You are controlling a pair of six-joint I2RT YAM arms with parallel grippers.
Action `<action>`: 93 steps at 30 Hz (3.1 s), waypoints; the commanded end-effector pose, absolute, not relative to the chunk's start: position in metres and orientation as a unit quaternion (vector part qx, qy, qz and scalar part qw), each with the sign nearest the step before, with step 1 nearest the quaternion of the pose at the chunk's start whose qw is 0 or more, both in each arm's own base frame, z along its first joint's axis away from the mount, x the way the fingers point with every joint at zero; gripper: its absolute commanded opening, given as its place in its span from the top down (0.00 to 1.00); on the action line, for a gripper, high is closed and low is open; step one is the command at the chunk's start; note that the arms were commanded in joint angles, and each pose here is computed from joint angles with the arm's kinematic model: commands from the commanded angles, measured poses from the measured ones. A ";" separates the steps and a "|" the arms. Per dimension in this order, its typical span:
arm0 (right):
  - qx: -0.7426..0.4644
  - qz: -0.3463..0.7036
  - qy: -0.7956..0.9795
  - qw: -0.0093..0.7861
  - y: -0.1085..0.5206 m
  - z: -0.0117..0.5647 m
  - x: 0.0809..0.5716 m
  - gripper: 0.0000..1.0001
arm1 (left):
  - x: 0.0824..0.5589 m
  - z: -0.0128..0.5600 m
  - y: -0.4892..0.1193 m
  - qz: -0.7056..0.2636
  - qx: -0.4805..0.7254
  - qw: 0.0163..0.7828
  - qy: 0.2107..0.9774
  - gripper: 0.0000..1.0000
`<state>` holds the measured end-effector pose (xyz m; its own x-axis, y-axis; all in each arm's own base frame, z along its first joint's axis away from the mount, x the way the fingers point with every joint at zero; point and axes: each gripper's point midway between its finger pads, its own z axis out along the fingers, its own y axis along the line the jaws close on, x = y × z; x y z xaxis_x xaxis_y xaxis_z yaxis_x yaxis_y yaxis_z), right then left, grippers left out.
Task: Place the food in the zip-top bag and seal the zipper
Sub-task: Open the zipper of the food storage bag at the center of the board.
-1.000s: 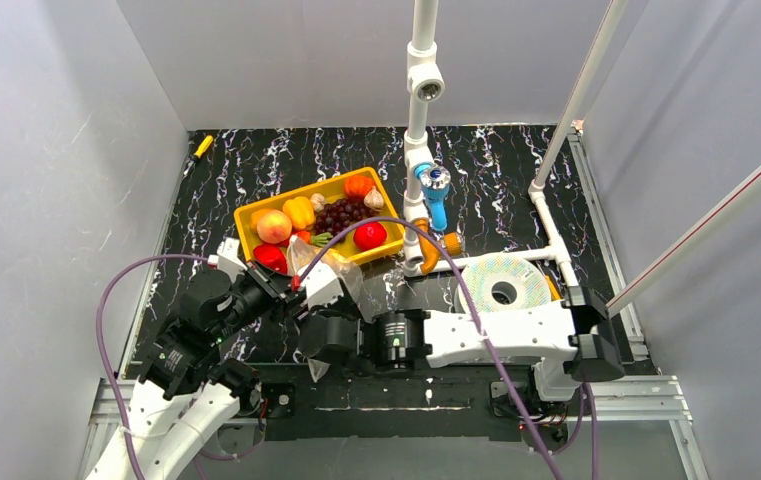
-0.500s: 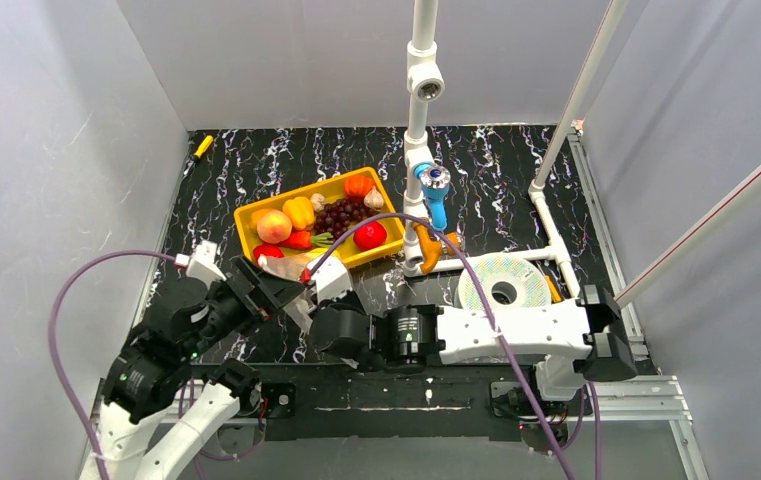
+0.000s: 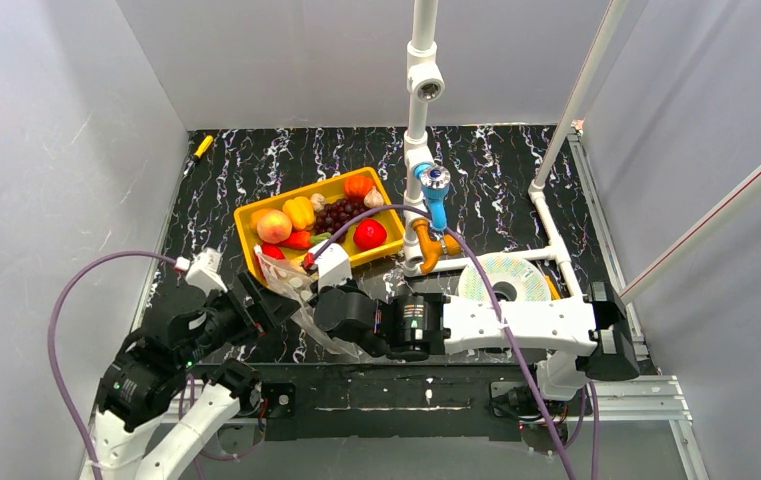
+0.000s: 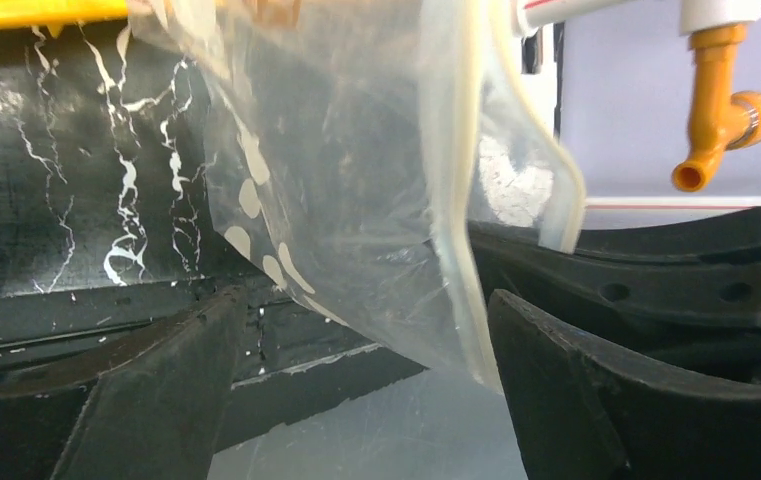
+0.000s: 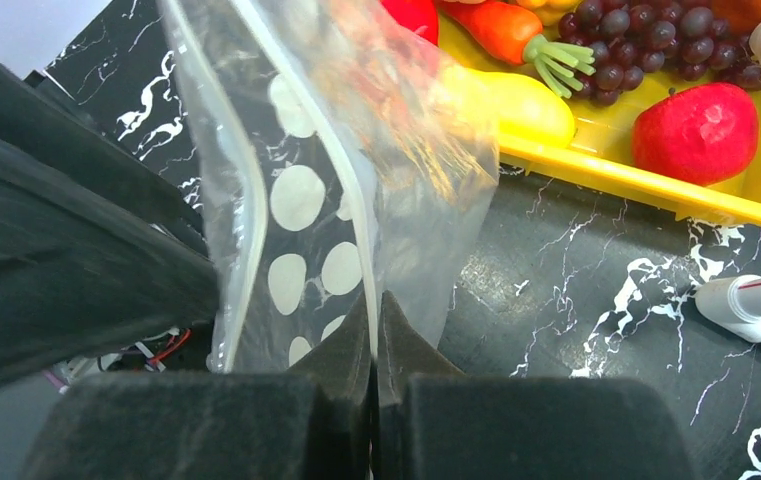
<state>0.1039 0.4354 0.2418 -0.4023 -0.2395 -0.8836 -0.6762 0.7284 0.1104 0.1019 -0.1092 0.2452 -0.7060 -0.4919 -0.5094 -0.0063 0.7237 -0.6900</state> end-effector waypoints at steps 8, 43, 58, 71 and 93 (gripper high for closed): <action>-0.284 0.222 0.792 0.492 0.450 0.261 0.112 0.99 | 0.117 0.219 -0.140 -0.352 -0.137 0.277 0.883 0.11; -0.308 0.278 0.787 0.457 0.473 0.297 0.087 0.99 | 0.048 0.279 -0.037 -0.240 -0.095 0.439 0.861 0.96; -0.320 0.333 0.770 0.440 0.521 0.308 0.071 0.99 | 0.066 0.278 -0.021 -0.161 -0.075 0.448 0.876 0.40; -0.309 0.379 0.739 0.464 0.553 0.339 0.079 0.99 | 0.076 0.304 0.005 -0.065 -0.051 0.460 0.884 0.51; -0.332 0.386 0.746 0.429 0.596 0.279 0.130 0.73 | 0.147 0.296 0.042 0.201 0.033 0.400 0.894 1.00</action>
<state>0.1280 0.5848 0.2839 -0.4292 -0.1480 -0.8910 -0.8035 0.5131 0.3019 0.1183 0.0415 0.3225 -0.5836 0.0650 -0.8094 -0.1487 0.9714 0.1852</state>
